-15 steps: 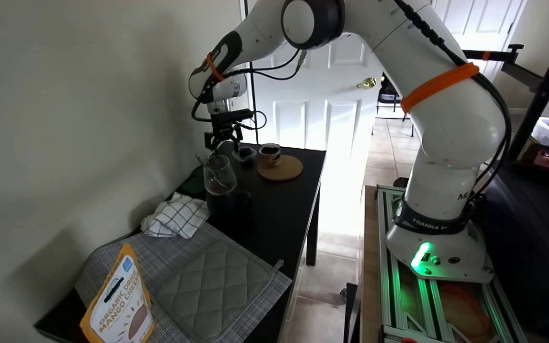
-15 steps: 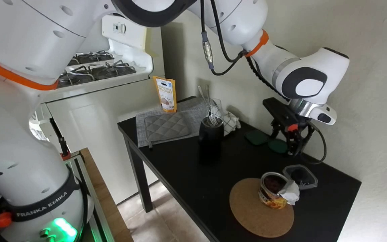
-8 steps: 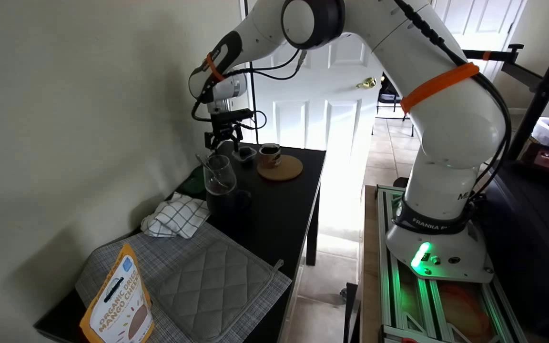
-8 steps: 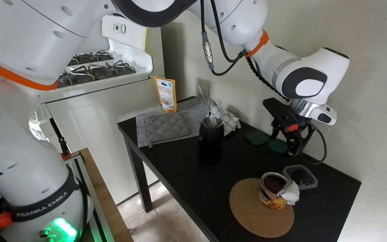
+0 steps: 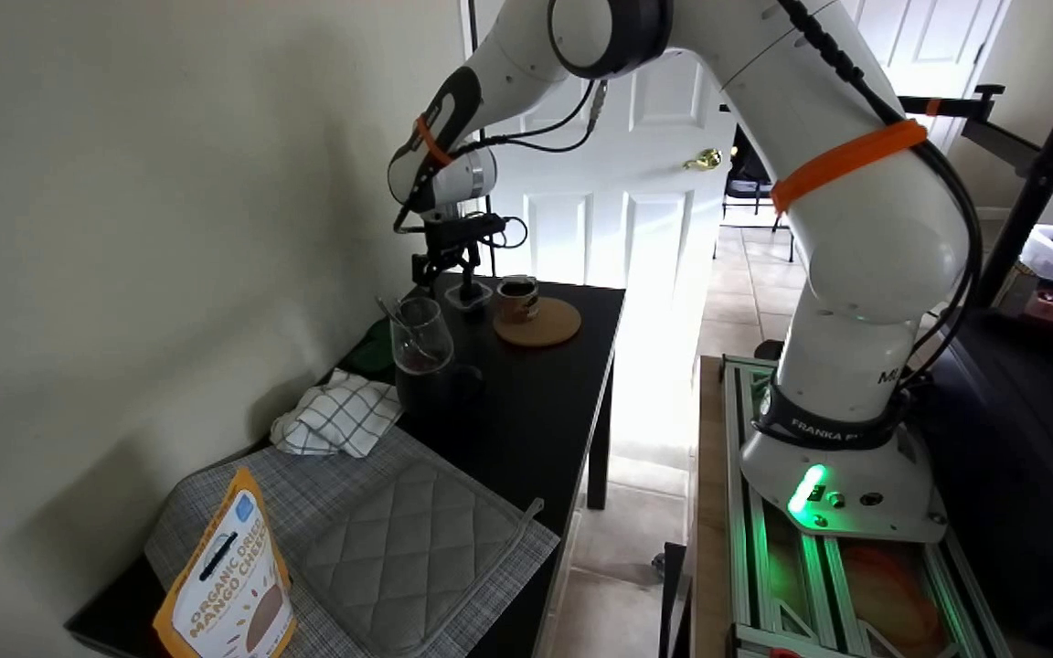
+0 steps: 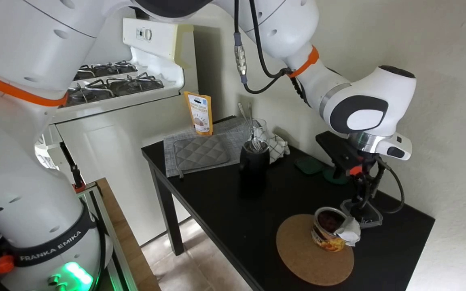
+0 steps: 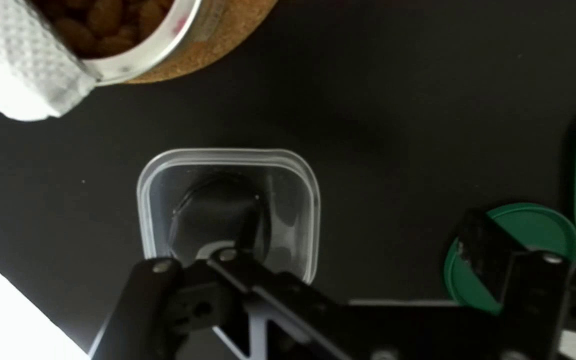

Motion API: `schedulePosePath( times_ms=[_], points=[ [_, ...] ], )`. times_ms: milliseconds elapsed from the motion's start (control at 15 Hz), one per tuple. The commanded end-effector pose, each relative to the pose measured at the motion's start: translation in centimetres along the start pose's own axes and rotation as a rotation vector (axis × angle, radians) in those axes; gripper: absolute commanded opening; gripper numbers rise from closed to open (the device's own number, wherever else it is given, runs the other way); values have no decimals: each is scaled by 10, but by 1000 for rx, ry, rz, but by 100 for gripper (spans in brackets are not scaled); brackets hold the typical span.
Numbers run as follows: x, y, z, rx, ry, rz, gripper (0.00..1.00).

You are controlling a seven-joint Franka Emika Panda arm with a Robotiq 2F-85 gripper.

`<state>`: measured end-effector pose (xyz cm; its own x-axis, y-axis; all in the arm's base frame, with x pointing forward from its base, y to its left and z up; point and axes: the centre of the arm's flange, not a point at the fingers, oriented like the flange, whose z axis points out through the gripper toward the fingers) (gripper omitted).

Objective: Remove the black object from the clear bowl and put it on the counter.

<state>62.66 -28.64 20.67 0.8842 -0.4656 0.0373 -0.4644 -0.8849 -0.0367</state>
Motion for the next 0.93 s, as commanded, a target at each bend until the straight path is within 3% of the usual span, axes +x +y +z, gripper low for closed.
schedulePosePath(
  times_ms=[0, 267, 867],
  points=[
    [-38, 4, -26, 22, 115, 25, 100],
    [-35, 8, -34, 5, 180, 77, 100],
    [-22, 40, -16, -34, 143, 296, 100]
  ],
)
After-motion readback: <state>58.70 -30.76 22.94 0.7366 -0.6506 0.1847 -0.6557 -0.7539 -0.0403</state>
